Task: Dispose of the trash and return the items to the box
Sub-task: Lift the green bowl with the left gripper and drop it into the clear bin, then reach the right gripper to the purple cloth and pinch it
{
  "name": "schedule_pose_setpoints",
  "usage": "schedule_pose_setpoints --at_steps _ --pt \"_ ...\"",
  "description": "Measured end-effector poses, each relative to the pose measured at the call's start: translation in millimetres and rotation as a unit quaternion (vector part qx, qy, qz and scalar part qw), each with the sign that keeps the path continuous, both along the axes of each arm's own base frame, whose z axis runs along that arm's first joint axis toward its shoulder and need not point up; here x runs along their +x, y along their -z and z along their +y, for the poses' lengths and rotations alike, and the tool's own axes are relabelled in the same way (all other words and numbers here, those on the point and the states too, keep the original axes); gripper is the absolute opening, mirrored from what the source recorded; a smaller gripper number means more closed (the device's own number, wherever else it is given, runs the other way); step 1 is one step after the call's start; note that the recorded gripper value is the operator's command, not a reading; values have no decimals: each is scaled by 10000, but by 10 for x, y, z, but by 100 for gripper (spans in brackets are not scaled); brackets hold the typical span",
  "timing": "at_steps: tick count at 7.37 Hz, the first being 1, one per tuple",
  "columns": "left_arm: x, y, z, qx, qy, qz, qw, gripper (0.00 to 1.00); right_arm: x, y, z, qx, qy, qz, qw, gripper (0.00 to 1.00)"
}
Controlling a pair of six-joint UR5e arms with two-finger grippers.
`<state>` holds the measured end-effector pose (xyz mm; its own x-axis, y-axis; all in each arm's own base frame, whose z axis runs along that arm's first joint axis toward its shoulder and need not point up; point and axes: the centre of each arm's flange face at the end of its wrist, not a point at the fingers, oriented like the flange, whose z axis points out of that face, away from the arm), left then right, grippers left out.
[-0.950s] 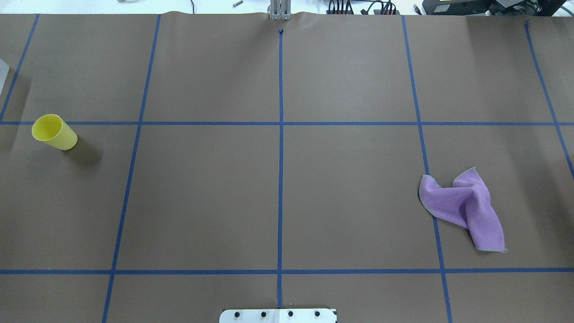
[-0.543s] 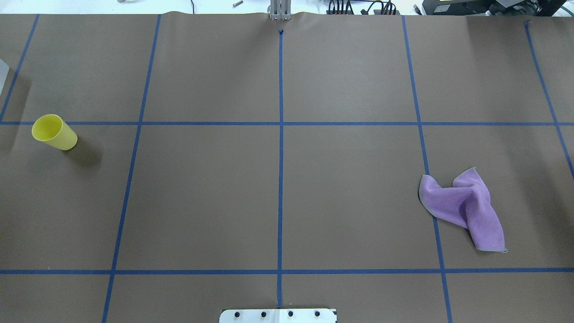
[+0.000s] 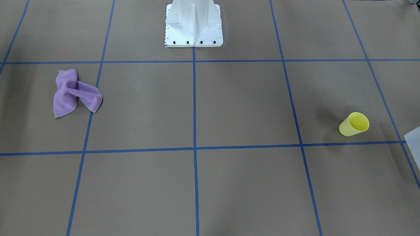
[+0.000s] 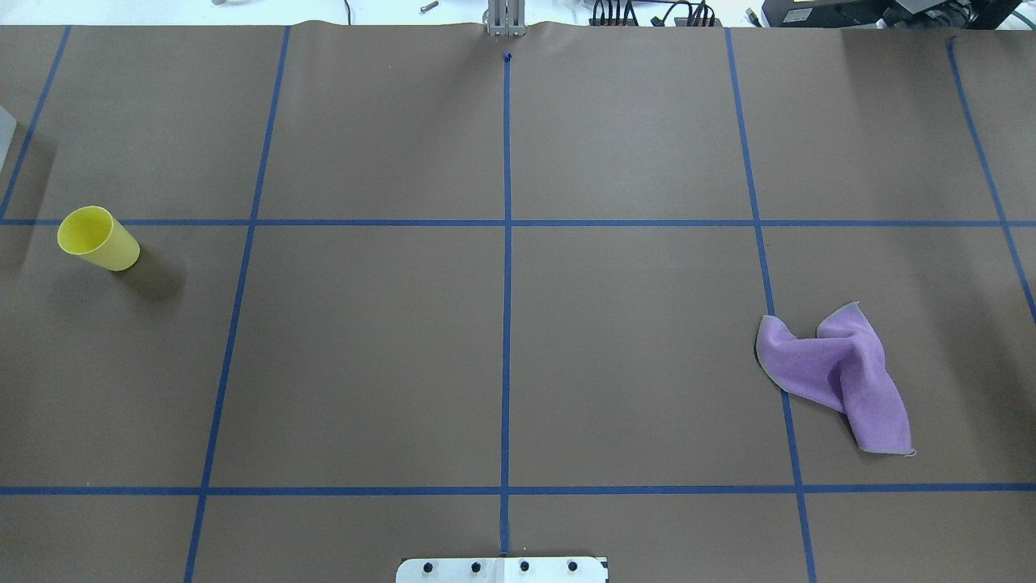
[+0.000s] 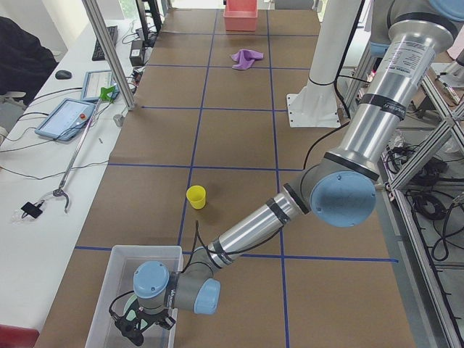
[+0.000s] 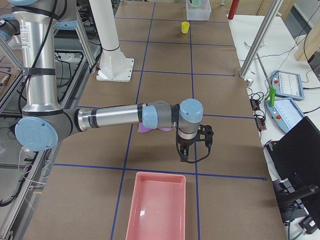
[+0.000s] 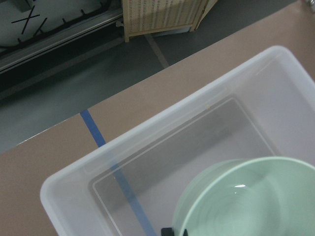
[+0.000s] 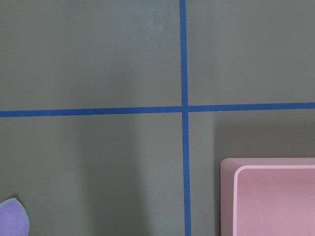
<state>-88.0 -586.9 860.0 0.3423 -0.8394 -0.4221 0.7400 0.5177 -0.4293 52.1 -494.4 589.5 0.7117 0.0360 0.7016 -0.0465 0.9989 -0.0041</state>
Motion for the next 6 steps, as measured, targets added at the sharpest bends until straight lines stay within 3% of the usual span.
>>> schedule_pose_setpoints --at_steps 1,4,6 --pt "12 -15 13 4 -12 -29 10000 99 0 8 11 6 0 -2 10000 100" --pt "-17 -102 129 226 26 -258 9994 99 -1 79 31 45 -17 -11 10000 100" --pt "-42 2 44 394 34 -256 9989 99 -1 147 39 42 -67 -16 10000 100"
